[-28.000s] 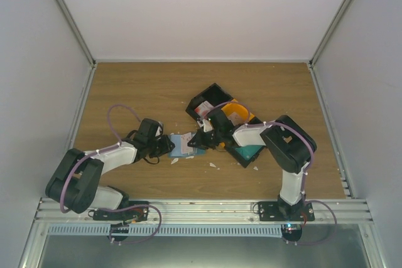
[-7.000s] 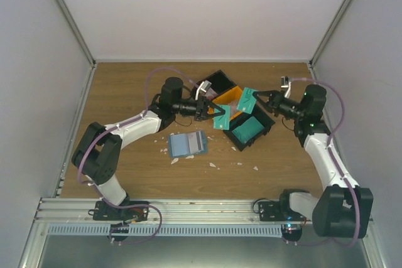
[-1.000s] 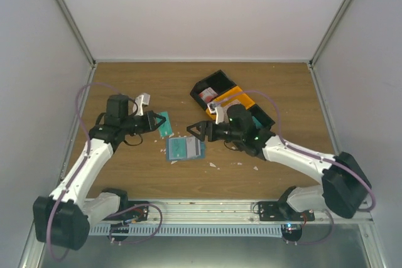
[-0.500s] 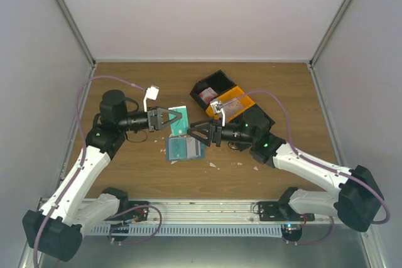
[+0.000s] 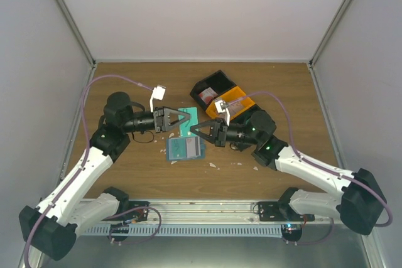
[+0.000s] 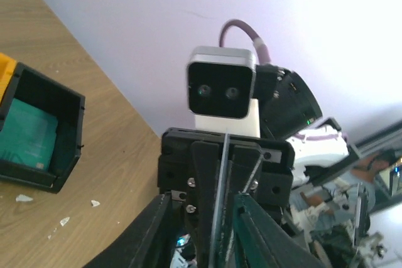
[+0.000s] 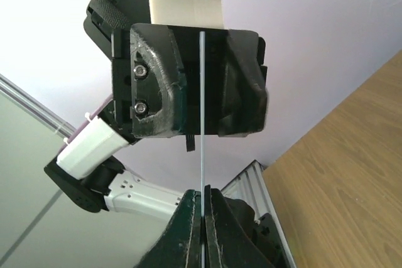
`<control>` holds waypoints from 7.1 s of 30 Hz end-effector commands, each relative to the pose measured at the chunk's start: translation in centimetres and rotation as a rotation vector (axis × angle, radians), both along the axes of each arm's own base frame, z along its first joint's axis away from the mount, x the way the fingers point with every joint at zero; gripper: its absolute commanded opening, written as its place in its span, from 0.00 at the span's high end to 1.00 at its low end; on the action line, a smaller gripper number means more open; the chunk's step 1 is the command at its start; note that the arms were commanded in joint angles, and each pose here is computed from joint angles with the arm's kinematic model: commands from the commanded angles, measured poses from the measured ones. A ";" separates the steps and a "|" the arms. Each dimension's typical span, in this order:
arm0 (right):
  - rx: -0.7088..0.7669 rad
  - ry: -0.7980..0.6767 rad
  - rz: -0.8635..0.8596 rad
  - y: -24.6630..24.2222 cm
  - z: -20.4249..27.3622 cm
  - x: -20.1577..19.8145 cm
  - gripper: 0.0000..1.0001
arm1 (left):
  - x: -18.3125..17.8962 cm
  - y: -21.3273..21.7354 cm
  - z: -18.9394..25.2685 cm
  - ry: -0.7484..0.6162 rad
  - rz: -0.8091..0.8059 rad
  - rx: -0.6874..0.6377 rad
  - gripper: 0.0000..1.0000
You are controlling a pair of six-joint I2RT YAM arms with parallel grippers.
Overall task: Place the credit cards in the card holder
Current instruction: Insert the credit card into the card holder.
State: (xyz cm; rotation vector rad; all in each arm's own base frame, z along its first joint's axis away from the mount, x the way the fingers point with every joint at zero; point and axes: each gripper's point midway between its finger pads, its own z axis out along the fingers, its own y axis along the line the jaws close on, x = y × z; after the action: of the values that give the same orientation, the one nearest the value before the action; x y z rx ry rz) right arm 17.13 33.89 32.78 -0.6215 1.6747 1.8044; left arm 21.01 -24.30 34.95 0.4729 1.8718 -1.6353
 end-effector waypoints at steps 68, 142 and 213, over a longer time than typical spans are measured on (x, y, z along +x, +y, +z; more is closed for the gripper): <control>-1.256 0.353 -0.430 -4.8 -32.3 6.8 0.54 | 6.5 5.1 -26.7 0.482 0.443 0.379 1.00; -1.244 0.456 -0.351 -4.7 -34.6 4.6 0.64 | 3.5 2.0 -33.1 0.630 0.254 0.387 0.91; -1.117 0.043 -0.243 4.6 -27.3 6.0 0.60 | 5.5 9.4 -27.9 0.474 0.583 0.712 0.61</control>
State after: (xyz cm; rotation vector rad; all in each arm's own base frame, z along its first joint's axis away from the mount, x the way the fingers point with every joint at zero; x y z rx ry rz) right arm 24.20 35.92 6.44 -0.5937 2.6110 0.5730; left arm 26.99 -16.18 7.51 -0.1812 2.6160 -0.6994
